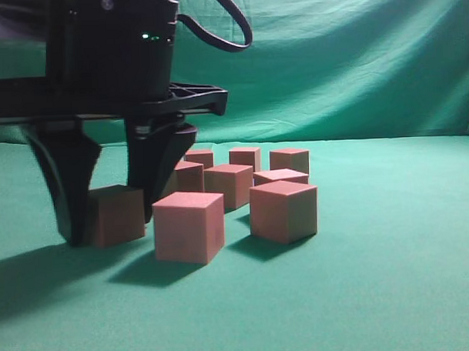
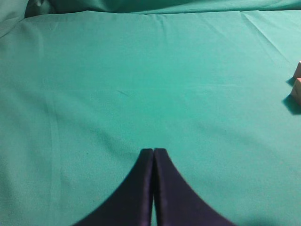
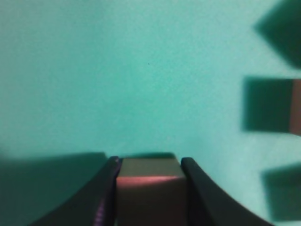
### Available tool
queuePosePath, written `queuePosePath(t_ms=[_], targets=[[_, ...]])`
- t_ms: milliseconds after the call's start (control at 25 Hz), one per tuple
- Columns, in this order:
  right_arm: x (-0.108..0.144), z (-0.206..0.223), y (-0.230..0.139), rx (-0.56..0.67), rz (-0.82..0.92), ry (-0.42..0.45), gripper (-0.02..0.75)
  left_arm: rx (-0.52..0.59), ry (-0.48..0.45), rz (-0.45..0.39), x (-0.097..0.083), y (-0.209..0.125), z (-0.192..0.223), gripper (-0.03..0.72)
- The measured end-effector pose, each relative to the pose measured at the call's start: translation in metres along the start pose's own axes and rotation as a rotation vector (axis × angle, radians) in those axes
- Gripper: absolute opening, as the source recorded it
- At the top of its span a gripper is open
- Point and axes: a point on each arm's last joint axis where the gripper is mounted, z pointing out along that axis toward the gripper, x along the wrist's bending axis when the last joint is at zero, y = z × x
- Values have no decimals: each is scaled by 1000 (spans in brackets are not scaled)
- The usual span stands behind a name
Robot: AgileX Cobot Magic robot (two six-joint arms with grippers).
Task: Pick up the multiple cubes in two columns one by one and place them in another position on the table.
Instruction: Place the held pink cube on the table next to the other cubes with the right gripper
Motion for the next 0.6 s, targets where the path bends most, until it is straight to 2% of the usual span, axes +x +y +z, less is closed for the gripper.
queuePosePath(t_ms=[160,240,400,480,600], targets=[[0,0,-1,6,-1,-2,554,0,0,0,0,0,0,0],[0,-1,0,10,-3,-4,627,0,0,0,0,0,0,0],[0,-18,13,-1,-30,-7,622,0,0,0,0,0,0,0],[0,-35,25,-10,-39,-11,646,0,0,0,0,0,0,0],[-1,-61,40,-9,-36,-26,523,0,0,0,0,0,0,0]])
